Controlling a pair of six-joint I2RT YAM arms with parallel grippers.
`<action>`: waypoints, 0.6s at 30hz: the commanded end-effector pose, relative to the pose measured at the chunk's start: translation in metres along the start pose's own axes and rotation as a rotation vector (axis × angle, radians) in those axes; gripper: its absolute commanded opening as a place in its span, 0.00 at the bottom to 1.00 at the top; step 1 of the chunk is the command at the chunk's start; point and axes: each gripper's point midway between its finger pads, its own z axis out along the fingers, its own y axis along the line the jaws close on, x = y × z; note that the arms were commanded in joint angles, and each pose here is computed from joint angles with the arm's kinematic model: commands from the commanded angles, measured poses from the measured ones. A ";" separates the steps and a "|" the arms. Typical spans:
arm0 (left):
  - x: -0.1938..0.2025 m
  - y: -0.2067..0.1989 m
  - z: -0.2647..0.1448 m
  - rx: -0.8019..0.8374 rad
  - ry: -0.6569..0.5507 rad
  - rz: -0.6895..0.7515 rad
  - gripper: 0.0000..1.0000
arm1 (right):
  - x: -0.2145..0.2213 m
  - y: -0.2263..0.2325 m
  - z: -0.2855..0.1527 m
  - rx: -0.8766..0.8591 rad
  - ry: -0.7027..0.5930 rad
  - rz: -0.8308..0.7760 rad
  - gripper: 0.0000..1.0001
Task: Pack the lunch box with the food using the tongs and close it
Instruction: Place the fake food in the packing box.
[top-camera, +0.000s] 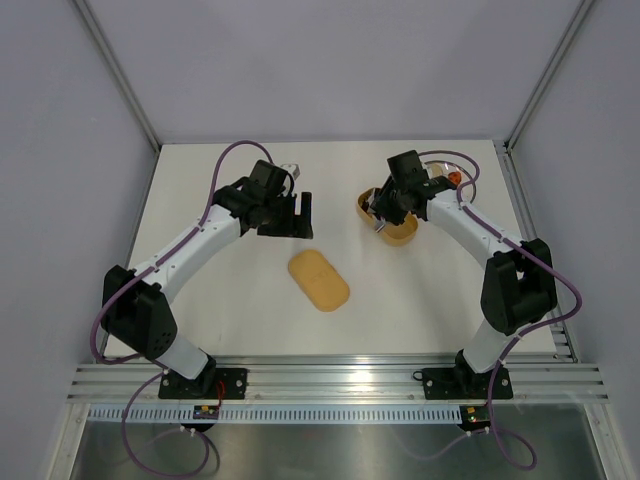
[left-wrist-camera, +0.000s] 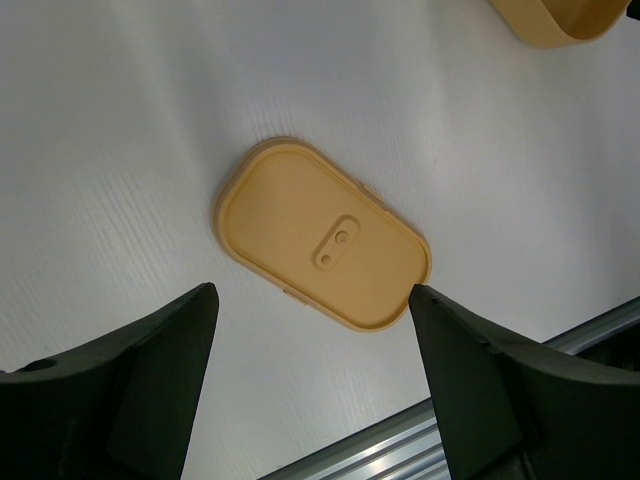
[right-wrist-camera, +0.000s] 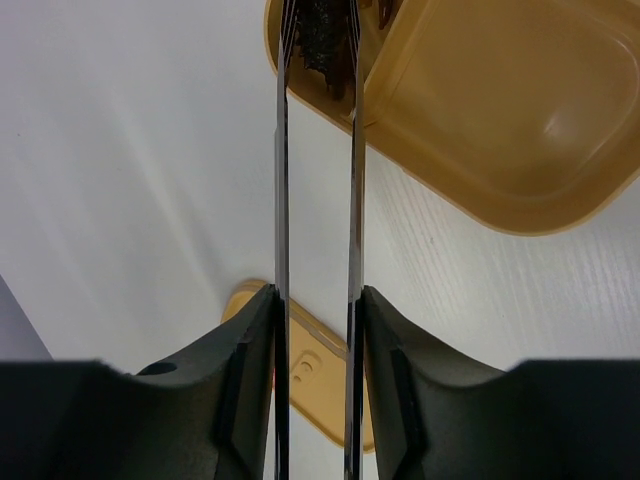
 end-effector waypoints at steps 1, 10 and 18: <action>-0.010 -0.002 -0.012 0.018 -0.059 0.020 0.81 | -0.008 0.010 -0.015 -0.042 -0.041 0.010 0.44; -0.010 -0.002 -0.012 0.020 -0.064 0.017 0.81 | -0.020 0.006 -0.032 -0.020 -0.104 0.005 0.47; -0.010 -0.003 -0.012 0.023 -0.064 0.016 0.81 | -0.031 0.007 -0.047 -0.020 -0.153 -0.014 0.42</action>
